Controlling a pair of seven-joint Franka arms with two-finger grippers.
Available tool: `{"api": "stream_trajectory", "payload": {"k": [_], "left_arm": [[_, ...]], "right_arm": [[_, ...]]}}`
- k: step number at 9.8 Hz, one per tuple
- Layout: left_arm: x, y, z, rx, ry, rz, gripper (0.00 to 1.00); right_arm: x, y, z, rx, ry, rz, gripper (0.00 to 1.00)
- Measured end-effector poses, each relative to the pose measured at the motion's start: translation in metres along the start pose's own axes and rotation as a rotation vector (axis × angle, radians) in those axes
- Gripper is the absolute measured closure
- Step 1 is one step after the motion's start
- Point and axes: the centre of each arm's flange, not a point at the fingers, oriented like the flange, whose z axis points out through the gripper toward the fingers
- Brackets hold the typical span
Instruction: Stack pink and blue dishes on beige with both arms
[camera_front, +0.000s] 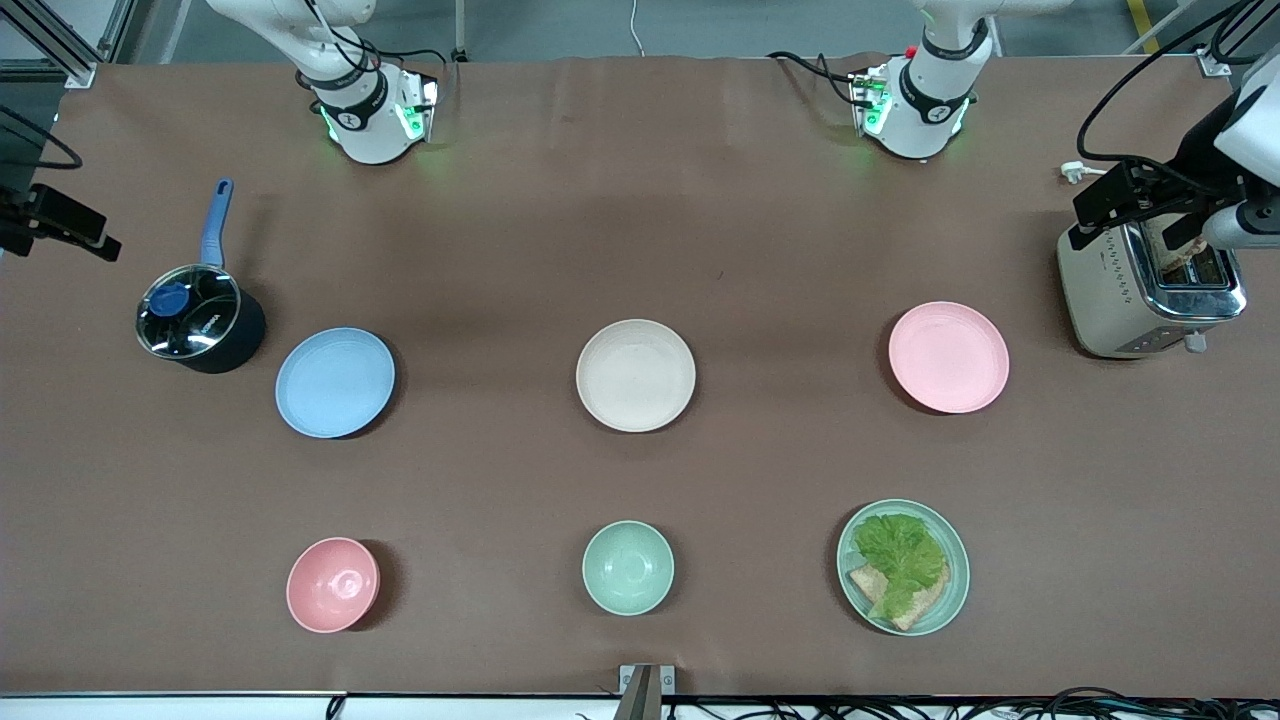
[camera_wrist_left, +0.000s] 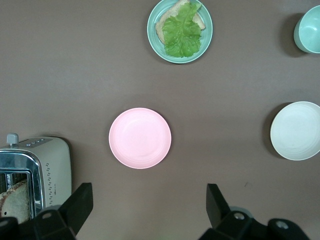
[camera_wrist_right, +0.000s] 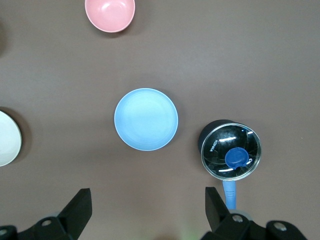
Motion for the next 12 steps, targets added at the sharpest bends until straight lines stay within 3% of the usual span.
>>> {"api": "stream_trajectory", "payload": {"k": [1, 3, 4, 5, 7, 8, 12], "left_arm": [[0.003, -0.004, 0.004, -0.001, 0.002, -0.008, 0.00], [0.016, -0.027, 0.026, -0.005, 0.008, -0.037, 0.01], [0.024, -0.043, 0.046, -0.013, 0.009, -0.037, 0.03], [0.032, -0.060, 0.073, -0.028, 0.015, -0.022, 0.04], [0.040, -0.099, 0.148, -0.128, -0.005, 0.021, 0.00], [0.041, -0.114, 0.189, -0.165, -0.040, 0.047, 0.00], [0.041, -0.139, 0.329, -0.157, -0.088, 0.172, 0.00]], "right_arm": [[0.007, 0.004, 0.015, 0.004, -0.032, -0.008, 0.00], [0.015, 0.041, 0.057, 0.089, -0.104, 0.005, 0.00], [0.017, 0.062, 0.076, 0.127, -0.109, 0.019, 0.00], [0.023, 0.072, 0.103, 0.160, -0.081, 0.002, 0.00], [0.031, 0.081, 0.190, 0.190, -0.022, -0.043, 0.00], [0.030, 0.085, 0.238, 0.193, -0.030, -0.062, 0.00], [0.030, 0.105, 0.394, 0.301, -0.016, -0.123, 0.00]]}}
